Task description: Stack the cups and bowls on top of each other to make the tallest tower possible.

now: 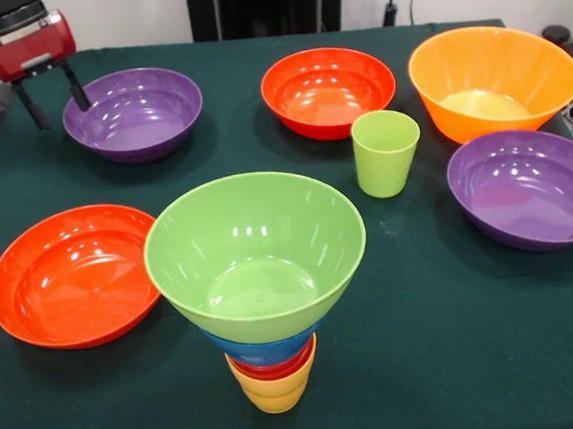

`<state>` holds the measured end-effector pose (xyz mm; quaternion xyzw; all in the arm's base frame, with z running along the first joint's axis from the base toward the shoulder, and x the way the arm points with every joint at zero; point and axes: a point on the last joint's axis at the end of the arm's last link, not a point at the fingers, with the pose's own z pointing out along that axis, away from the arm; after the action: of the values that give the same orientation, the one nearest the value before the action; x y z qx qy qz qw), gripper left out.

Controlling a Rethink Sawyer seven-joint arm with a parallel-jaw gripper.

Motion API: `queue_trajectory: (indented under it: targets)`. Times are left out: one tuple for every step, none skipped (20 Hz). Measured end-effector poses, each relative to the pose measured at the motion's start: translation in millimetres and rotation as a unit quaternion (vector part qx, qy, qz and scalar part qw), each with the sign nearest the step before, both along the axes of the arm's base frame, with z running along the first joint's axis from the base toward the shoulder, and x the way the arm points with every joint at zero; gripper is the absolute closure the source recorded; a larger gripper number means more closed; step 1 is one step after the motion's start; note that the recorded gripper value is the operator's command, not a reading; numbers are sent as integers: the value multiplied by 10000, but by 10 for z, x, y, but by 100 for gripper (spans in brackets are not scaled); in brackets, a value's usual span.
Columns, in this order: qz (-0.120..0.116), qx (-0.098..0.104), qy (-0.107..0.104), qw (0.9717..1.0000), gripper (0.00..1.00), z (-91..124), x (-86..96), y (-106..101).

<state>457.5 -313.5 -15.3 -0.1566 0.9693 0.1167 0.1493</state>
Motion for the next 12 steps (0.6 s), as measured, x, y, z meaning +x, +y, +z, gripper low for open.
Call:
queue_trajectory:
  targets:
    - [-16,3,-6,10000,0,-9,10,-10]
    - [-27,5,-10,10000,0,-15,17,-17]
    - [-38,8,-14,10000,0,-22,24,-23]
    - [-44,12,-17,10000,0,-27,28,-25]
    - [-60,23,-21,10000,0,-41,37,-30]
    - [-68,29,-24,10000,0,-47,42,-31]
    - [-72,36,-25,10000,0,-53,44,-29]
    - [-76,43,-26,10000,0,-59,46,-27]
    - [-79,55,-27,10000,0,-66,47,-22]
    - [-78,82,-25,9999,0,-79,46,-3]
    - [-78,99,-25,9999,0,-88,46,8]
    - [-78,109,-24,9999,0,-92,46,15]
